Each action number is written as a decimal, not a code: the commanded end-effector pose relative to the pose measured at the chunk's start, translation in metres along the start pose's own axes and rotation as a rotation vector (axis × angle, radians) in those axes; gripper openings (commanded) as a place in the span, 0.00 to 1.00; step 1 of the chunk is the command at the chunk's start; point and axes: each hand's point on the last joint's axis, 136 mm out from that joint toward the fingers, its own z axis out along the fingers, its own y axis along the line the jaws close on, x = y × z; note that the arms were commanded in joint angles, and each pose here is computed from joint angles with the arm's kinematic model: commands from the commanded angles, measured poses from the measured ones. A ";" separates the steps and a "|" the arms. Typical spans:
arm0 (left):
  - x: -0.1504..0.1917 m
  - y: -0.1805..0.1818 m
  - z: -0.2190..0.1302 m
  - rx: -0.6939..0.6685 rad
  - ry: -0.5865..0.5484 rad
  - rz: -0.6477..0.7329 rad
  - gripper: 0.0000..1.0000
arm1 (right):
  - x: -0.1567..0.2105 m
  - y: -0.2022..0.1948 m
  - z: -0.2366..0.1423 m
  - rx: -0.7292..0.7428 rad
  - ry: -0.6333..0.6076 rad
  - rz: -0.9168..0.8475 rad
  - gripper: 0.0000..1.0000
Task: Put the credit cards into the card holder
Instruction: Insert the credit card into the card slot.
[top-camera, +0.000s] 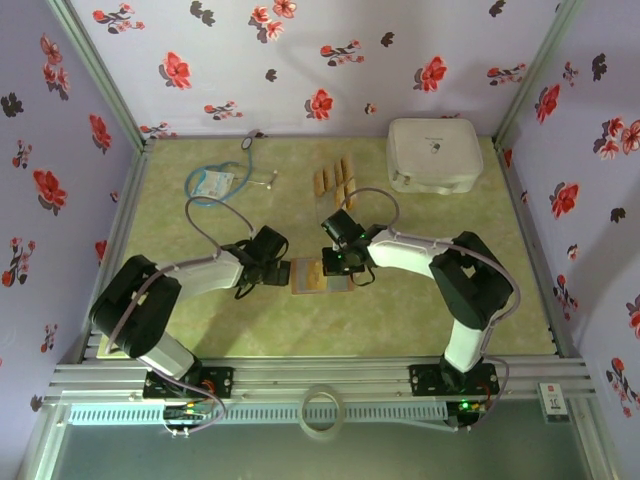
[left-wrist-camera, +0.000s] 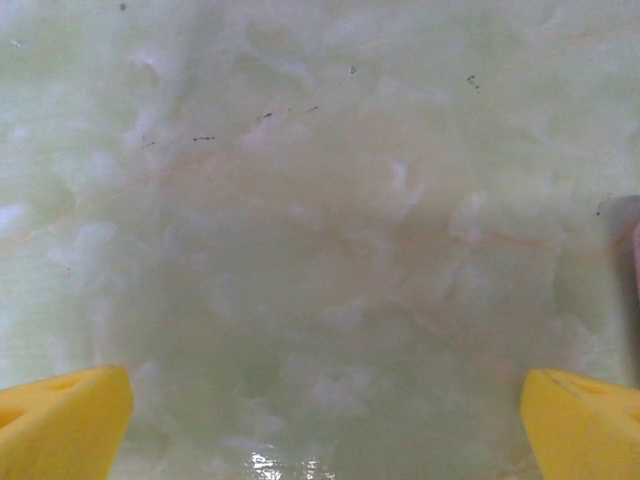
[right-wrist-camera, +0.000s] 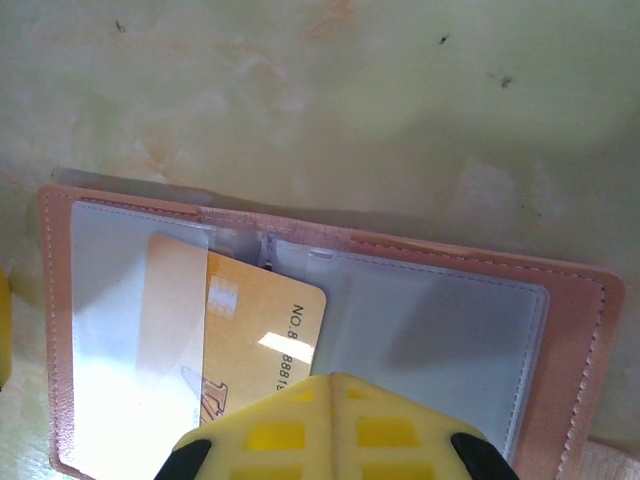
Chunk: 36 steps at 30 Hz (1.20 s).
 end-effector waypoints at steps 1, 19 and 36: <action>-0.003 0.007 0.002 -0.047 0.012 0.028 1.00 | -0.008 0.012 0.004 -0.036 -0.009 0.003 0.00; -0.002 0.000 0.010 -0.045 0.032 0.054 1.00 | -0.008 0.031 0.016 -0.073 0.010 -0.008 0.00; -0.002 -0.005 0.010 -0.037 0.030 0.058 1.00 | -0.010 0.056 0.006 -0.134 0.000 -0.020 0.00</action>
